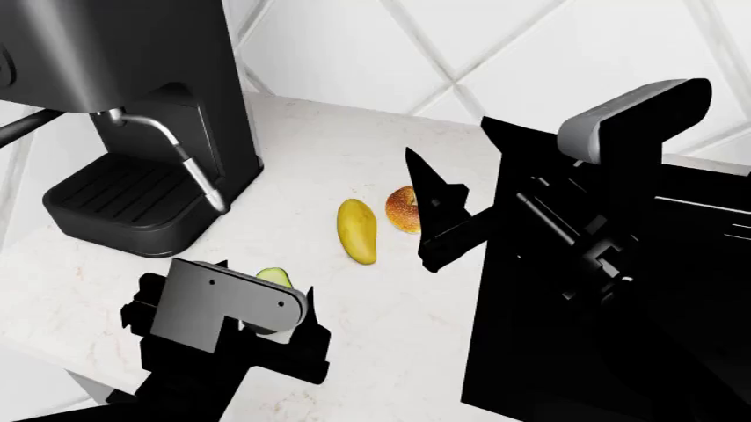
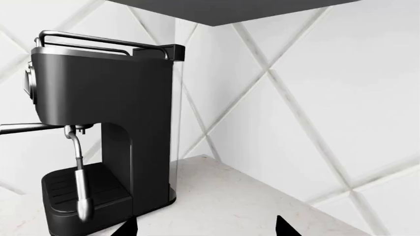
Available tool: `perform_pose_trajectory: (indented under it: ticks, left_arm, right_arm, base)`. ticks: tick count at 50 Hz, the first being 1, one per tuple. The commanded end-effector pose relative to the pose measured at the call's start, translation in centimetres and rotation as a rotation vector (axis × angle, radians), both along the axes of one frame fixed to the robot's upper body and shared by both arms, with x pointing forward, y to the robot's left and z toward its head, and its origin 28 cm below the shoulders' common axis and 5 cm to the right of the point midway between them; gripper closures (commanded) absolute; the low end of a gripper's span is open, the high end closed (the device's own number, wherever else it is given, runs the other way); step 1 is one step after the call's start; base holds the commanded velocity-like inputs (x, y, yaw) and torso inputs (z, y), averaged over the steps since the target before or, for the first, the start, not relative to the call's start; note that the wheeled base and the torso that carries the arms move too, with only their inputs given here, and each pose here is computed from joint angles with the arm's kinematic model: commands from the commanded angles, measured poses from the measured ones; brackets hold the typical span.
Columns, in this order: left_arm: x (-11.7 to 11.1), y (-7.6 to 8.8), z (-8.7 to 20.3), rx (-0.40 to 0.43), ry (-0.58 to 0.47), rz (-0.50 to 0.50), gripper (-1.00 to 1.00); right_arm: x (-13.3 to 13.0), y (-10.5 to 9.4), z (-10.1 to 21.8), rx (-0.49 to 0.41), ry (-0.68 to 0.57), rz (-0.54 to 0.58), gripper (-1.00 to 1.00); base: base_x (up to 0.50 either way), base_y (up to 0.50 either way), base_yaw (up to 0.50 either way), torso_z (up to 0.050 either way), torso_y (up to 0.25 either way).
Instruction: Pick up the fruits and vegetables and place them in the sink. Turn on the sink faucet to wash them. Then turn the sink off and put them in the tray.
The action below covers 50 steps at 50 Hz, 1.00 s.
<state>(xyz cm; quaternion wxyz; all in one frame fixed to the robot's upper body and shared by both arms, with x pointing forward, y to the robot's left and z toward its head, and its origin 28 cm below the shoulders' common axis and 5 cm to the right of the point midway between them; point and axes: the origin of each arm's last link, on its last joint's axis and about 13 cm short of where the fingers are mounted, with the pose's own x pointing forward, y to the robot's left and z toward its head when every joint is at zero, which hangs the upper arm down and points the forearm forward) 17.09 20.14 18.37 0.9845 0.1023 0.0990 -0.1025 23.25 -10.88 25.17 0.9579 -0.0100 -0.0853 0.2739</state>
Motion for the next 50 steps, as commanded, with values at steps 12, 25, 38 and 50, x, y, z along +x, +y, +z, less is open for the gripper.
perform_pose_trajectory:
  ticks: [12, 25, 38, 50]
  left_arm:
    - [1.3, 0.0, -2.9, 0.029, 0.083, 0.030, -1.00]
    - [1.9, 0.2, -4.0, 0.028, 0.127, 0.049, -1.00]
    - [2.3, 0.4, -4.5, 0.000, 0.158, 0.062, -1.00]
    - [2.3, 0.4, -4.4, -0.043, 0.143, 0.041, 1.00]
  right_arm:
    - [0.0, -0.1, -0.1, 0.000, -0.010, 0.003, -1.00]
    - [-0.1, 0.0, -0.1, 0.004, -0.014, 0.003, -1.00]
    - [0.0, 0.0, -0.1, 0.004, -0.012, 0.005, -1.00]
    - [0.0, 0.0, -0.2, 0.006, -0.007, 0.005, -1.00]
  base:
    - [0.00, 0.00, 0.00, 0.000, 0.000]
    - [0.00, 0.00, 0.00, 0.000, 0.000]
    - [0.00, 0.00, 0.00, 0.000, 0.000]
    - [0.00, 0.00, 0.00, 0.000, 0.000]
